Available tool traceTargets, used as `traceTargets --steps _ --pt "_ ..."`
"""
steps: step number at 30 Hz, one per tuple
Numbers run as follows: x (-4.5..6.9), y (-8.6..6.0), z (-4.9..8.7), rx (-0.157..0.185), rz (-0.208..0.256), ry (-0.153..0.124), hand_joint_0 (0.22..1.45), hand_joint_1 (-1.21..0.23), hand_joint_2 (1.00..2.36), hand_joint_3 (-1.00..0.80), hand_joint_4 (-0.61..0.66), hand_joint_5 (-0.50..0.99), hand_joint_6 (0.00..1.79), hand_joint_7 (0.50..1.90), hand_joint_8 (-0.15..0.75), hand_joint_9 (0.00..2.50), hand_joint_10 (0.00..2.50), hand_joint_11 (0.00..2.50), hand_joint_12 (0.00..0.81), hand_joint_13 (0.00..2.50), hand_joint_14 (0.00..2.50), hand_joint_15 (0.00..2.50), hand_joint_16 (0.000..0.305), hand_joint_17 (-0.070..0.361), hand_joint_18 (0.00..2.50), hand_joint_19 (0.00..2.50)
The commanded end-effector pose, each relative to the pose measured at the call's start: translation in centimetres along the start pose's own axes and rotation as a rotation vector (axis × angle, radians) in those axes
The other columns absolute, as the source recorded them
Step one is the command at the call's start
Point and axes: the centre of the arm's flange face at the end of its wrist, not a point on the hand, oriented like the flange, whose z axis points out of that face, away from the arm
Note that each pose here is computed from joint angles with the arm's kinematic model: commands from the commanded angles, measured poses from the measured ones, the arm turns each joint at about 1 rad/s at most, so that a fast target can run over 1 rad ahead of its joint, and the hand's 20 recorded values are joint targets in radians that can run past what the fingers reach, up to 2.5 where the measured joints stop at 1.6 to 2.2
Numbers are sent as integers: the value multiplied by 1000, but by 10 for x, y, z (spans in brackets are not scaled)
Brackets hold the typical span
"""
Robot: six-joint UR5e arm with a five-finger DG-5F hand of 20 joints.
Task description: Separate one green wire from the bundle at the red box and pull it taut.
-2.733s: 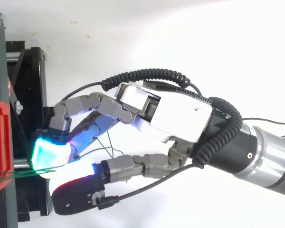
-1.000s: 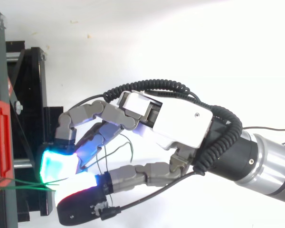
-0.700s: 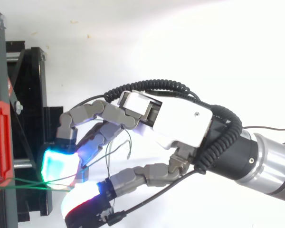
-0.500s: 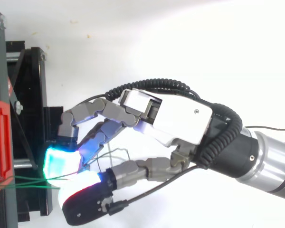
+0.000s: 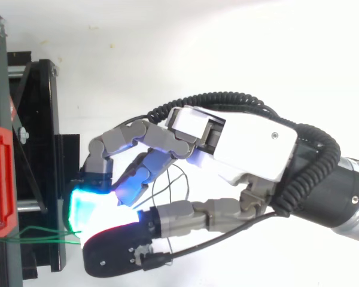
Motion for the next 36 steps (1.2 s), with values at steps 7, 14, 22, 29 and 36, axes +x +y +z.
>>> traceTargets --steps 7,14,22,29,36 --pt "-5 9 -4 27 -19 3 575 -698 1004 -458 220 -191 882 1075 350 1081 26 834 442 1038 20 554 64 143 886 454" --pt "-6 7 -6 43 -31 -3 632 -762 1019 -285 205 -193 878 1110 351 1061 27 842 437 1029 21 561 63 141 877 456" --pt "-3 7 -7 41 -34 2 664 -829 1019 -277 220 -207 890 1067 343 1000 28 850 429 1004 21 559 63 141 870 454" --pt "-2 6 -7 38 -32 3 680 -868 1000 -500 221 -204 890 1051 344 1015 26 854 423 1016 21 555 62 140 871 447" --pt "-1 9 -6 24 -23 -1 720 -877 1007 -436 186 -201 894 1104 340 1032 26 856 421 1030 19 553 61 138 882 435"
